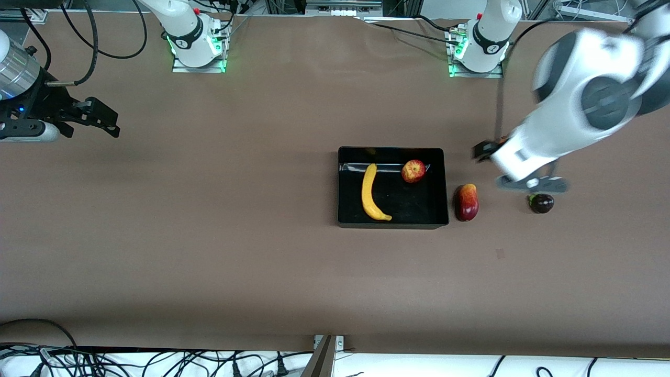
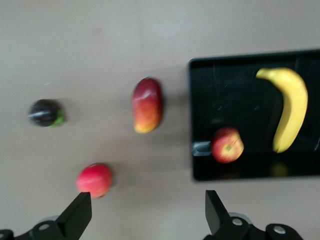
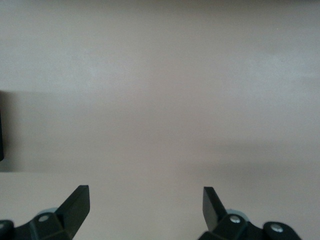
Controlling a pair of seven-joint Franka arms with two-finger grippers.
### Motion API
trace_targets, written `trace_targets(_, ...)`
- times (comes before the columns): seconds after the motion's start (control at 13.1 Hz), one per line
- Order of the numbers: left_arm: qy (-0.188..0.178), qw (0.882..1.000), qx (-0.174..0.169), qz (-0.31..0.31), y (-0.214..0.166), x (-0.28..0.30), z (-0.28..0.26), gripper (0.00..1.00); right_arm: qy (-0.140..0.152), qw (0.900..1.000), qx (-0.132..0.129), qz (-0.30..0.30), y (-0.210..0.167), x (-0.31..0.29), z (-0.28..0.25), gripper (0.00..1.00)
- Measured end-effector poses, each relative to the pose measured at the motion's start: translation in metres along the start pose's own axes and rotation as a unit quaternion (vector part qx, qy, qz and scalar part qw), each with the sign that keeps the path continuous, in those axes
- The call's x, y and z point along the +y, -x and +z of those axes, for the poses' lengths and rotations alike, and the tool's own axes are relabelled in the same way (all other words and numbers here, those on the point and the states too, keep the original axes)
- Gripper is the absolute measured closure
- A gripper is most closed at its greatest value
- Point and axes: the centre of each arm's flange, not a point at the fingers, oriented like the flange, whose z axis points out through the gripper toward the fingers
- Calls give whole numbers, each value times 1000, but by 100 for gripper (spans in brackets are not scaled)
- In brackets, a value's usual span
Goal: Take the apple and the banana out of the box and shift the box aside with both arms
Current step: 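Lower the left gripper and grasp the red-yellow apple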
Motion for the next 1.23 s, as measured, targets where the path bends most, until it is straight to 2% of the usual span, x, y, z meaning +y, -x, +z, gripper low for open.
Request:
trace_targets(0.23,-1,1000,0,-4,-15,71,65,0,0,1000,0,0,0,0,0,0)
trace_targets(0.46,-5,1000,-3,-22,-3,103,133,0,0,1000,0,0,0,0,0,0)
trace_targets(0.92,10,997,25,-71,42,121,245,0,0,1000,0,0,0,0,0,0)
trace_targets(1.23,6,997,17,-80,55,118,266,0,0,1000,0,0,0,0,0,0)
